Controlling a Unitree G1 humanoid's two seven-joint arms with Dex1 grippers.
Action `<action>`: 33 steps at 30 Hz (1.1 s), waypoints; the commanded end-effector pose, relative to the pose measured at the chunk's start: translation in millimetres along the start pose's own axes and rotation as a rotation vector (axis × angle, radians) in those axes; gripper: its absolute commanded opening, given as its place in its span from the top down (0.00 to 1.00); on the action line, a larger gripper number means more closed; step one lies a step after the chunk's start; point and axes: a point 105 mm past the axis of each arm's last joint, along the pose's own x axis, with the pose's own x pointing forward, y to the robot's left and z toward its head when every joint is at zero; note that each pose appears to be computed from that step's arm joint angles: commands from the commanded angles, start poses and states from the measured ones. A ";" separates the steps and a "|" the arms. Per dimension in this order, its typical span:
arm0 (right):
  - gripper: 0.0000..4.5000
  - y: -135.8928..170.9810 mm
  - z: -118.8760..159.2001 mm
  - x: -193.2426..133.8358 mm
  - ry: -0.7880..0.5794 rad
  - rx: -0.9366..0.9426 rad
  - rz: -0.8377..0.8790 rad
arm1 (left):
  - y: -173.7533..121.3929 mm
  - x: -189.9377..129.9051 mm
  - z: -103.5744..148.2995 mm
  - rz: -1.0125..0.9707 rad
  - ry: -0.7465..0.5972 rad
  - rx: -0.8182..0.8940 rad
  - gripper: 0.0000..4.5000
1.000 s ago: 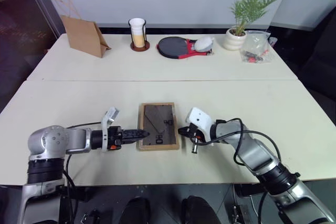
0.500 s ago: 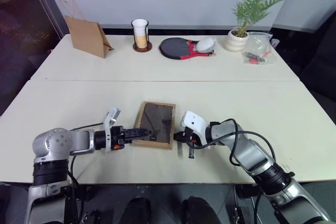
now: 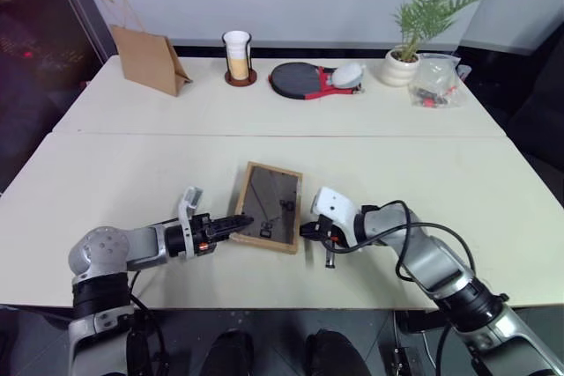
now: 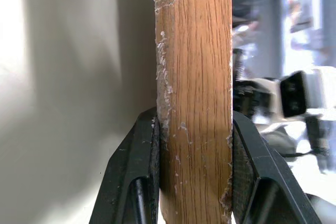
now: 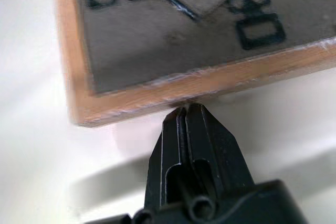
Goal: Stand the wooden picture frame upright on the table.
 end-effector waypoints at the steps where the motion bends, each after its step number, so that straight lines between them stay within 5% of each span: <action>1: 1.00 -41.0 18.2 -47.5 -0.050 -0.006 -0.160 | -33.7 -9.6 15.6 -0.140 -0.084 0.083 0.77; 9: 0.94 -94.6 67.0 -97.1 -0.208 0.090 -0.263 | -58.3 -8.3 18.8 -0.184 -0.132 0.180 0.77; 11: 0.82 -97.4 88.9 -91.3 -0.304 0.152 -0.212 | -61.0 -6.8 18.2 -0.181 -0.137 0.199 0.77; 18: 0.03 -86.9 121.7 -58.7 -0.409 0.252 -0.047 | -61.3 -4.7 13.5 -0.171 -0.141 0.215 0.77; 33: 0.01 -75.9 128.6 -14.0 -0.403 0.361 0.090 | -54.2 -9.8 -0.9 -0.176 -0.138 0.227 0.77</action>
